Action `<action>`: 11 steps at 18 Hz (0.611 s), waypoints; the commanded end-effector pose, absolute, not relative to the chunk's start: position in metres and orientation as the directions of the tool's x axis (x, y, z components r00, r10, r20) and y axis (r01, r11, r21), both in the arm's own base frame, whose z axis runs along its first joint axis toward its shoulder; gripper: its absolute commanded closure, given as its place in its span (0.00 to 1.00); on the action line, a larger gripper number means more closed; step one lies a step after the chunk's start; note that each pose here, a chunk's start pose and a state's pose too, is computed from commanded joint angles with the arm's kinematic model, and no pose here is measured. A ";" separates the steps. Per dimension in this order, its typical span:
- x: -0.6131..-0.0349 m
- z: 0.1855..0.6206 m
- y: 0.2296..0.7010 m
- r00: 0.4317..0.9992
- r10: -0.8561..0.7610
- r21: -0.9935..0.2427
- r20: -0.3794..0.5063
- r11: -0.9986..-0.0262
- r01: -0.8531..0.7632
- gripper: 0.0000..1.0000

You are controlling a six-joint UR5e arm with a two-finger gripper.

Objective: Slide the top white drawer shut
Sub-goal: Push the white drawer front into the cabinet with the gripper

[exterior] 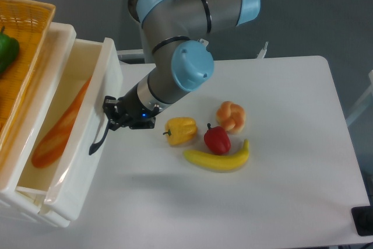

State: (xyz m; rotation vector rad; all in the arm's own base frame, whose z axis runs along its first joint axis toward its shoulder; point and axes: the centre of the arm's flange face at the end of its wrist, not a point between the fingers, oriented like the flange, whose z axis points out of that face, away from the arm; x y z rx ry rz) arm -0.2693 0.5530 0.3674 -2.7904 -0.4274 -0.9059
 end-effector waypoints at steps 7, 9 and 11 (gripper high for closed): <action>-0.245 0.368 0.565 0.774 0.187 -0.079 0.605 -0.953 0.292 1.00; -0.239 0.367 0.568 0.769 0.187 -0.076 0.611 -0.953 0.292 1.00; -0.235 0.368 0.571 0.766 0.185 -0.080 0.616 -0.952 0.294 1.00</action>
